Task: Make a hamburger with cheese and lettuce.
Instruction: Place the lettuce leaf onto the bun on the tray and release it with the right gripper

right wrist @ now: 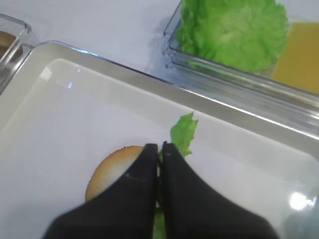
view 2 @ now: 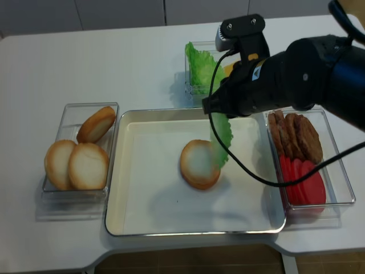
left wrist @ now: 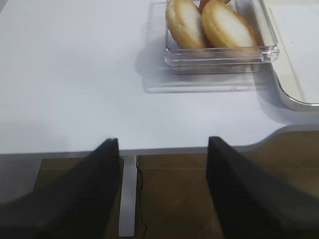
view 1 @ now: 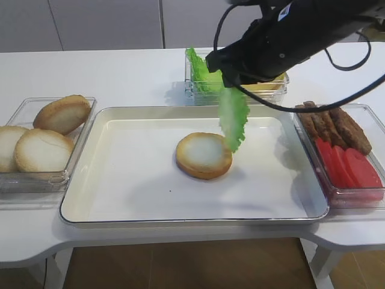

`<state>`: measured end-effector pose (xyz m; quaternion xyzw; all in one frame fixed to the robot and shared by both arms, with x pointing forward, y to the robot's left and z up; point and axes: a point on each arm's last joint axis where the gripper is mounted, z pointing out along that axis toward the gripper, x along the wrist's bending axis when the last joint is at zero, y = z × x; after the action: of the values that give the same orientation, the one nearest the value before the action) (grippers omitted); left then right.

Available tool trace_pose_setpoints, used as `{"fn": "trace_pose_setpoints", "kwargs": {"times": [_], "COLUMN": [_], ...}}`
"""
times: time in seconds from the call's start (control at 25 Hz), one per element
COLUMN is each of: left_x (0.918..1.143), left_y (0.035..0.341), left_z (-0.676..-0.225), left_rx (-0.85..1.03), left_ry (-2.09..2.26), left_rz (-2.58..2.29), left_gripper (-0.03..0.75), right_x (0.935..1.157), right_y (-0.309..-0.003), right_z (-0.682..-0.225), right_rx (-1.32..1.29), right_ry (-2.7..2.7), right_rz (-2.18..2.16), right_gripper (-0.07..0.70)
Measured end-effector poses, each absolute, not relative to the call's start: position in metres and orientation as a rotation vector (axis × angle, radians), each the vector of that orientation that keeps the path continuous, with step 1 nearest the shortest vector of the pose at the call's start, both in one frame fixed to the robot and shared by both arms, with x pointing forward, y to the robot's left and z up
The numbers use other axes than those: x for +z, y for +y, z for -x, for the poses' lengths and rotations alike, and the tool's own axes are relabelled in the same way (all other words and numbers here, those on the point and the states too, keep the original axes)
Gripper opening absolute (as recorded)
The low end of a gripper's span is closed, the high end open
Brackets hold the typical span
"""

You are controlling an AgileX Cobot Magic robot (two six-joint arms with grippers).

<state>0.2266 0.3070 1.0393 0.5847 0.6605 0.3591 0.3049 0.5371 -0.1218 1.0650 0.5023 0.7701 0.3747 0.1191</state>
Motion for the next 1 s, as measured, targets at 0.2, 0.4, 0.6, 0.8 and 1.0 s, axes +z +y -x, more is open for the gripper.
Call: {"fn": "trace_pose_setpoints", "kwargs": {"times": [0.2, 0.4, 0.6, 0.8, 1.0], "left_x": [1.039, 1.039, 1.039, 1.039, 1.039], "left_y": [0.307, 0.307, 0.307, 0.307, 0.307], "left_z": [-0.227, -0.227, -0.227, -0.227, -0.227], "left_rx": [0.951, 0.951, 0.951, 0.951, 0.951], "left_ry": [1.749, 1.749, 1.749, 1.749, 1.749], "left_rz": [-1.548, -1.548, -1.548, -1.548, -1.548], "left_gripper": [0.416, 0.416, 0.416, 0.416, 0.416], "right_x": [1.077, 1.068, 1.053, 1.048, 1.050], "right_y": [-0.129, -0.129, -0.126, -0.122, -0.120], "right_z": [-0.533, -0.536, -0.543, -0.546, -0.547], "right_rx": [1.063, 1.010, 0.970, 1.016, 1.057], "right_ry": [2.216, 2.229, 2.254, 2.238, 2.213], "right_rz": [-1.413, -1.422, -1.446, -1.507, -1.527], "right_gripper": [0.027, 0.027, 0.027, 0.027, 0.026]}}
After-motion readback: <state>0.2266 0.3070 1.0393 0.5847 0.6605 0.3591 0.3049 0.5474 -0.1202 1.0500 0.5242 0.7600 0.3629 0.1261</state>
